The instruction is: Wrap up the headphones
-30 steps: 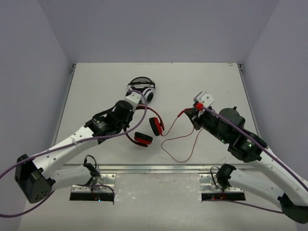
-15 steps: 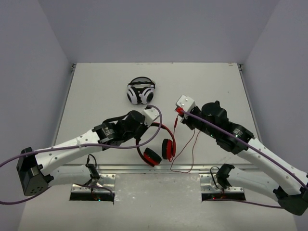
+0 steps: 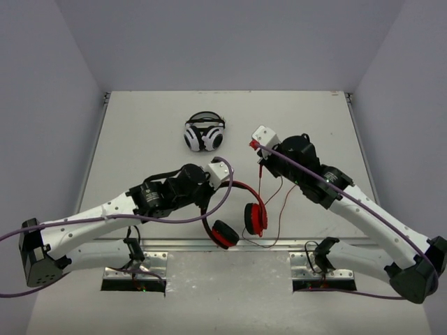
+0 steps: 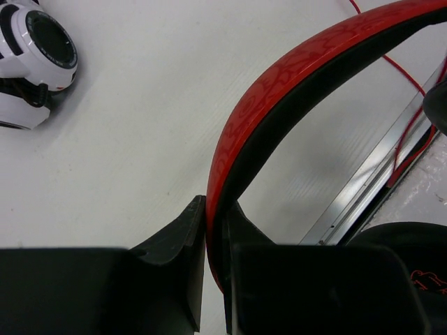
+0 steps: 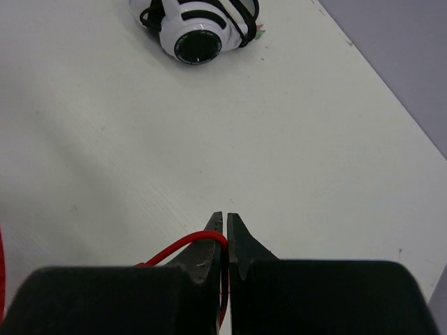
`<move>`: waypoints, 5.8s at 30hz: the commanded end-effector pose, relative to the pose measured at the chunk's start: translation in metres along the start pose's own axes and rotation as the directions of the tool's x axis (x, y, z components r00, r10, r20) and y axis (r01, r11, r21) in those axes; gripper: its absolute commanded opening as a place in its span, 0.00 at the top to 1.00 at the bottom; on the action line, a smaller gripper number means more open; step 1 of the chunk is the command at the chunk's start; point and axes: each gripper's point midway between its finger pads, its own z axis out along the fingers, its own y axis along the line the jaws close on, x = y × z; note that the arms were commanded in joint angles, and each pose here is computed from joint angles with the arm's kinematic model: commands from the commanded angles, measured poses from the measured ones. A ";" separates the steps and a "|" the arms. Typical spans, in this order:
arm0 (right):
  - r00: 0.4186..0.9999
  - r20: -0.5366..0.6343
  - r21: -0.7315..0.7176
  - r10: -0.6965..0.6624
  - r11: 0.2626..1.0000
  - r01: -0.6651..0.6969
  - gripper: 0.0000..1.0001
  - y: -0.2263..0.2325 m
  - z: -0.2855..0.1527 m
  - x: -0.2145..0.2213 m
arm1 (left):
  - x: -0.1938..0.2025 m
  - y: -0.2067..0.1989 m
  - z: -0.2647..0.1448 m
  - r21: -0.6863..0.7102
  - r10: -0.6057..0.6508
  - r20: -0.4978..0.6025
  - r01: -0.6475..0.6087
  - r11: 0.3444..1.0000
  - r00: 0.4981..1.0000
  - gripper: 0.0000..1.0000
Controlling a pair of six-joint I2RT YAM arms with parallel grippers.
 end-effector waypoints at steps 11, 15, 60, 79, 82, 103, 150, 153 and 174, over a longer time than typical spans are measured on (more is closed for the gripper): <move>0.900 0.330 -0.394 0.286 0.908 -0.144 0.99 0.062 -0.016 -0.051 | -0.100 -0.009 -0.071 0.115 -0.133 0.381 0.096 0.989 0.915 1.00; 0.831 0.384 -0.508 0.402 0.844 -0.174 0.96 0.083 -0.019 -0.058 | -0.131 -0.006 -0.091 0.160 -0.261 0.461 0.210 0.965 0.848 1.00; 0.590 0.316 -0.822 0.743 0.524 -0.220 0.96 0.152 -0.010 -0.058 | -0.199 0.111 -0.194 0.488 -0.670 0.722 0.812 0.319 -0.171 1.00; 0.855 0.301 -0.689 0.422 0.716 -0.111 0.99 0.226 -0.018 -0.026 | -0.144 0.224 -0.145 -0.320 -0.249 0.905 0.938 0.135 0.345 1.00; 0.883 0.303 -0.670 0.360 0.739 -0.071 0.98 0.227 -0.025 -0.033 | -0.121 0.230 -0.115 -0.487 -0.233 0.836 0.867 0.104 0.497 1.00; 0.931 0.347 -0.245 -0.113 0.947 0.206 0.98 0.094 -0.037 -0.078 | 0.041 0.118 0.004 -0.648 -0.292 0.491 0.568 0.508 0.821 1.00; 0.669 0.401 -0.718 0.626 0.668 -0.195 0.96 0.068 -0.003 -0.095 | -0.220 0.061 -0.215 0.444 -0.668 0.736 0.666 0.600 0.110 1.00; 0.672 0.367 -0.719 0.643 0.654 -0.233 0.96 0.078 0.006 -0.079 | -0.221 0.083 -0.212 0.380 -0.636 0.770 0.763 0.523 0.053 1.00; 0.824 0.342 -0.649 0.451 0.747 -0.140 0.99 0.179 -0.020 -0.024 | -0.210 0.209 -0.127 -0.225 -0.379 0.873 0.944 0.243 0.306 1.00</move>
